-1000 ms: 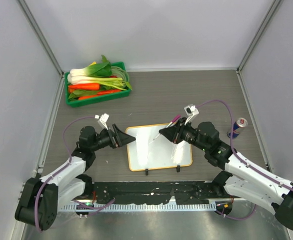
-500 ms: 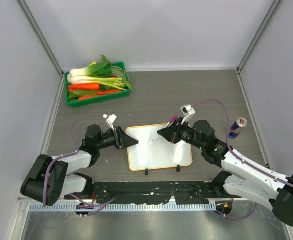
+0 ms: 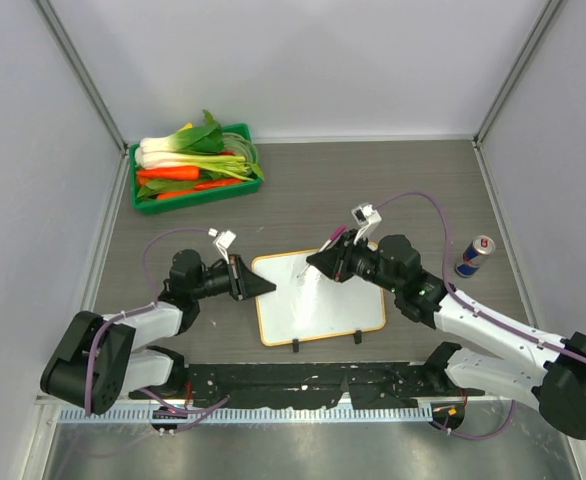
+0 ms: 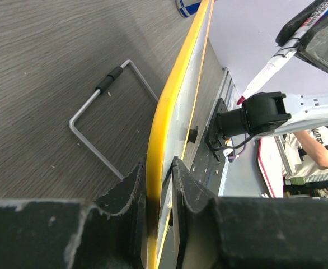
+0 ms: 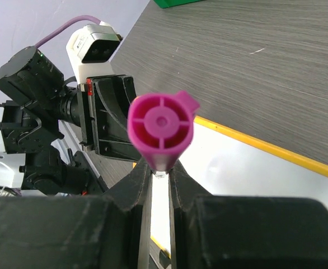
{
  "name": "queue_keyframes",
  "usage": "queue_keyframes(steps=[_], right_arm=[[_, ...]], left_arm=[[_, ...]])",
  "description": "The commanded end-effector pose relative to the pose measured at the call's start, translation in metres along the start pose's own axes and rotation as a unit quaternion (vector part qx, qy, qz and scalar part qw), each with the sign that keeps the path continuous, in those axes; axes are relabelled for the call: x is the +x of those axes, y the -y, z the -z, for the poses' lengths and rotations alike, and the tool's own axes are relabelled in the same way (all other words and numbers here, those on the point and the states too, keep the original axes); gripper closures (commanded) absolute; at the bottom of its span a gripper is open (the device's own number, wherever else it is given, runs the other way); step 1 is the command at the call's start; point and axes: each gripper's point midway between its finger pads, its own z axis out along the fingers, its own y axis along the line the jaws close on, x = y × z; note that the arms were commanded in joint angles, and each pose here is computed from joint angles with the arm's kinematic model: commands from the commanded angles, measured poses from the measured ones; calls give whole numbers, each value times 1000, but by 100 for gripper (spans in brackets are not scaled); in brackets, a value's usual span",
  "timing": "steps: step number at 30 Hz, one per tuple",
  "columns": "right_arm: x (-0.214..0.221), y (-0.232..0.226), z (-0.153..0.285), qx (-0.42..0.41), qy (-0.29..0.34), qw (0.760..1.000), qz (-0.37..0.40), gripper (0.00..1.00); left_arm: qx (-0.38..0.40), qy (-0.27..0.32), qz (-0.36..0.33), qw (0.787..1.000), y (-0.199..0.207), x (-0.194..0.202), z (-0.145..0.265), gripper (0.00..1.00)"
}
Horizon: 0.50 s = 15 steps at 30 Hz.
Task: Write a sentence on the whiteboard
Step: Hold the whiteboard on the whiteboard stand.
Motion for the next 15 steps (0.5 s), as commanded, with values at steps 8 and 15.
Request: queue_keyframes(steps=[8,15], right_arm=[[-41,-29,-1,-5,85,995,49,99],[-43,-30,-2,27,108,992,63,99]], left_arm=[[-72,4,-28,997,-20,6,11,100],[-72,27,-41,996,-15,3,16,100]])
